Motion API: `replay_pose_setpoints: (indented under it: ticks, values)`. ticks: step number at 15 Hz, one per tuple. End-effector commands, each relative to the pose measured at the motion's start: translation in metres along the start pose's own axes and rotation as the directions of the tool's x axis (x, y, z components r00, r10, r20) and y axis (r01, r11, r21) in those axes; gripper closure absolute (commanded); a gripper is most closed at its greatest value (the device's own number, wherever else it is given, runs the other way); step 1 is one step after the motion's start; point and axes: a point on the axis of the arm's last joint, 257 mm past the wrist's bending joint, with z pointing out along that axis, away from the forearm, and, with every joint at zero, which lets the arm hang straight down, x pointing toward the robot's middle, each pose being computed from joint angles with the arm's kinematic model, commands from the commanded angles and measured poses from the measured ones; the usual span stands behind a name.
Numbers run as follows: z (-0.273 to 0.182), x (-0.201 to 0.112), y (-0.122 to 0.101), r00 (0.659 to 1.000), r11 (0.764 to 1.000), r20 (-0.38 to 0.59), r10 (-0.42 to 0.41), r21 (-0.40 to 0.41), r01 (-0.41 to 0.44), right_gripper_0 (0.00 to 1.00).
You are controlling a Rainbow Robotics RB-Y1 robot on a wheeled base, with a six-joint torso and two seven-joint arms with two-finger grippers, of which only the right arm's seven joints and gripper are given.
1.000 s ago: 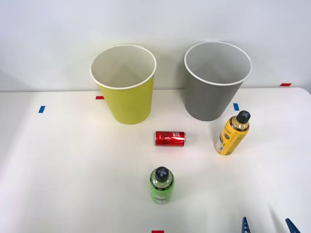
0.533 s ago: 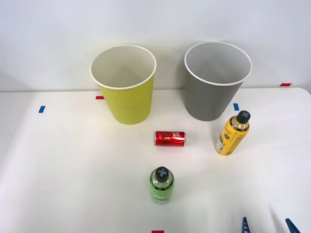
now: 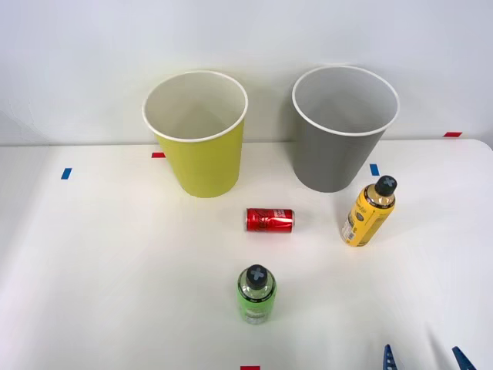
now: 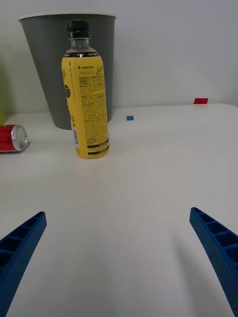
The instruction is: Put cans in the gray bin, plastic bottles in the light green bin
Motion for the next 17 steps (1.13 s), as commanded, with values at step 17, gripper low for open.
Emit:
replay_pose_setpoints:
  ticks: [17]
  values:
    - [0.0000,0.0000,0.0000,1.000,1.000,0.000,0.000,0.000,0.000,0.00]
